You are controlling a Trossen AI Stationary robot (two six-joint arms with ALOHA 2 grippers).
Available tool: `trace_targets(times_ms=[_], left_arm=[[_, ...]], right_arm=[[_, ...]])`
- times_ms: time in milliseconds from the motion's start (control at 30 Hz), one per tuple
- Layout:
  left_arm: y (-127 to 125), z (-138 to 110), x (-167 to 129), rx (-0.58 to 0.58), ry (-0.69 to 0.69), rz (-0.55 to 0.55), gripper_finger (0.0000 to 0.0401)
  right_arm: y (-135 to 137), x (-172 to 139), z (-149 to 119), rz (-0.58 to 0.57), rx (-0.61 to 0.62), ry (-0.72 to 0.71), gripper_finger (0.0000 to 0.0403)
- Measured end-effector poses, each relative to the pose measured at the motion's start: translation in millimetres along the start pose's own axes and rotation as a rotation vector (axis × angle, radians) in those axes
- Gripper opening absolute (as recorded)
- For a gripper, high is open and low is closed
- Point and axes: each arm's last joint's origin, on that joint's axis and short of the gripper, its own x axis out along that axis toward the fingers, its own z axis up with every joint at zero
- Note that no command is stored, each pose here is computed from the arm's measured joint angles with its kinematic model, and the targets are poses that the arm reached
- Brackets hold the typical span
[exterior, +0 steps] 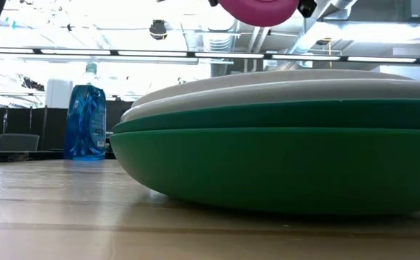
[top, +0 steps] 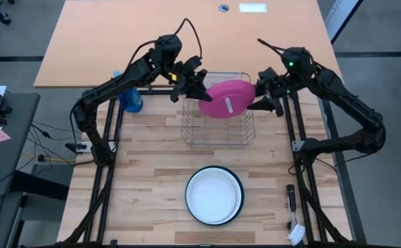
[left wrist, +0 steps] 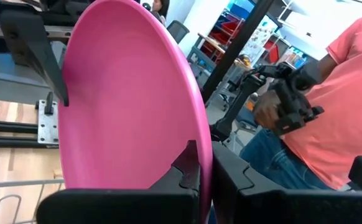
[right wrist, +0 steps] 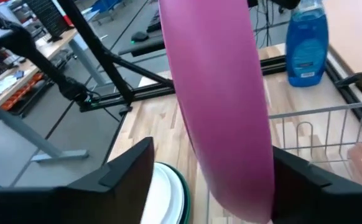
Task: Sort dishes
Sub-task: Put the pink plate in the dish rack
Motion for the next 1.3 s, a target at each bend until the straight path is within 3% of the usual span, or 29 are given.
trace_targets(times_ms=[333, 467, 733, 1000, 1300], left_arm=[[3, -1, -4, -0.013, 0.007, 0.021, 0.0005], [3, -3, -5, -0.053, 0.017, 0.031, 0.001], [8, -6, -7, -0.263, -0.01, 0.183, 0.008], [14, -8, -10, -0.323, -0.026, 0.273, 0.0156], [21, -9, -37, -0.379, -0.028, 0.34, 0.0173]], right_arm=[[2, 4, 0, 0.015, 0.012, 0.008, 0.0109], [3, 4, 0, 0.033, 0.001, 0.004, 0.0074], [2, 3, -2, 0.025, 0.041, 0.017, 0.0067], [2, 3, -2, -0.006, 0.052, 0.026, 0.0065], [-5, 2, -2, -0.089, 0.071, 0.024, 0.0065]])
